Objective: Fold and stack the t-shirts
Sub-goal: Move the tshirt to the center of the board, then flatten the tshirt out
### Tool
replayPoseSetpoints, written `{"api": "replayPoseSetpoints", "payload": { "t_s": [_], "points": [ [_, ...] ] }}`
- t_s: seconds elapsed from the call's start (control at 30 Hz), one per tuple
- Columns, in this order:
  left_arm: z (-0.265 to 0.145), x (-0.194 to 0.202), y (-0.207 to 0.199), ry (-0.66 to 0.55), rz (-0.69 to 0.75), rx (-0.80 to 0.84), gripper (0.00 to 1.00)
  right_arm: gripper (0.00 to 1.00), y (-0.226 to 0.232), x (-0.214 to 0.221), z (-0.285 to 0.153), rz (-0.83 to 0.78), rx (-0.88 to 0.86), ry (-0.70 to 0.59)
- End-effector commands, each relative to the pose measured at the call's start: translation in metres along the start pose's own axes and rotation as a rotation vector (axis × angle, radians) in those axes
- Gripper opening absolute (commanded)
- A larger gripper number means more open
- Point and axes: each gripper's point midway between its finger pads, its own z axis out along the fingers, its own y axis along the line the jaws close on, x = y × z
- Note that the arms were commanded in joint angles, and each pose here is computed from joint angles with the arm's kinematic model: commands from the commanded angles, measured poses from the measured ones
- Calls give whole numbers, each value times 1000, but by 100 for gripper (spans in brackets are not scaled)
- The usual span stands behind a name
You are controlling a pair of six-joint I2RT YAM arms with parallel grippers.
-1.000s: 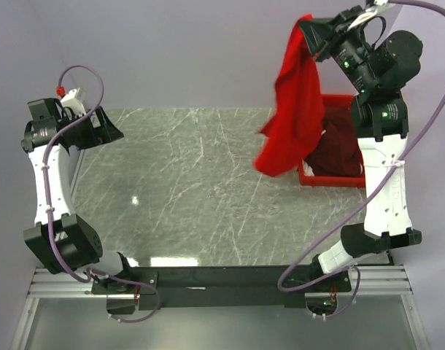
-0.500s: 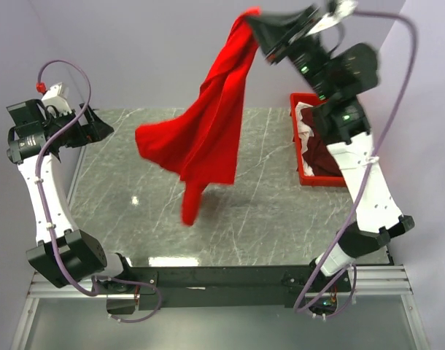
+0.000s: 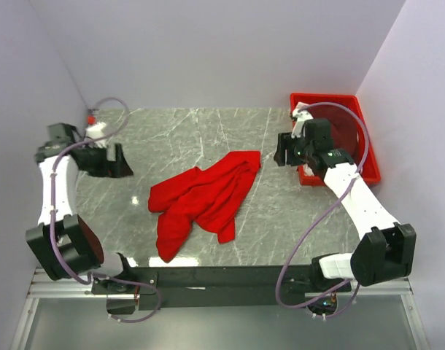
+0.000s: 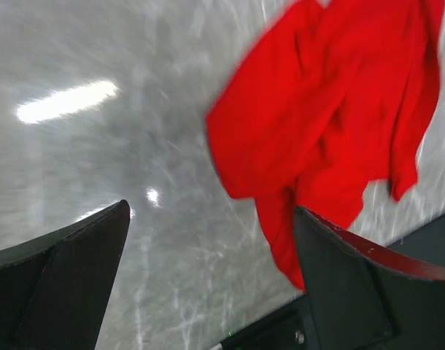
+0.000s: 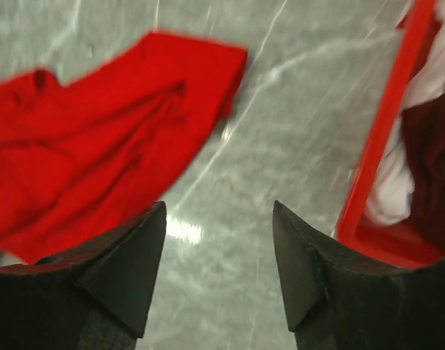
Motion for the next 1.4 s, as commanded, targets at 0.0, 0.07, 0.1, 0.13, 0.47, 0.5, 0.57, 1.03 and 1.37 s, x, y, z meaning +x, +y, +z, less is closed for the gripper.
{"api": "replayPoseSetpoints", "payload": {
  "t_s": [0.0, 0.07, 0.1, 0.13, 0.47, 0.5, 0.57, 1.03, 1.37],
  "points": [
    [31, 32, -4, 123, 85, 9, 99, 70, 18, 15, -11, -111, -101, 91],
    [54, 41, -13, 169, 96, 26, 93, 74, 26, 28, 8, -90, -158, 169],
    [64, 47, -12, 201, 75, 26, 92, 75, 26, 32, 17, -91, -159, 188],
    [73, 50, -15, 219, 55, 33, 90, 75, 26, 33, 21, -103, -160, 187],
    [133, 72, 0, 369, -91, 56, 67, 75, 8, 30, 102, -196, -126, 327],
    [137, 75, 0, 383, -103, 56, 68, 75, 7, 37, 114, -198, -129, 361],
    [143, 79, -3, 411, -110, 66, 67, 75, 10, 28, 121, -209, -133, 376],
    [177, 81, -18, 473, -196, 134, 36, 70, -2, 71, 170, -194, -135, 586],
    [154, -20, 3, 196, -78, 48, 0, 0, -14, 5, 150, -204, -159, 455]
  ]
}}
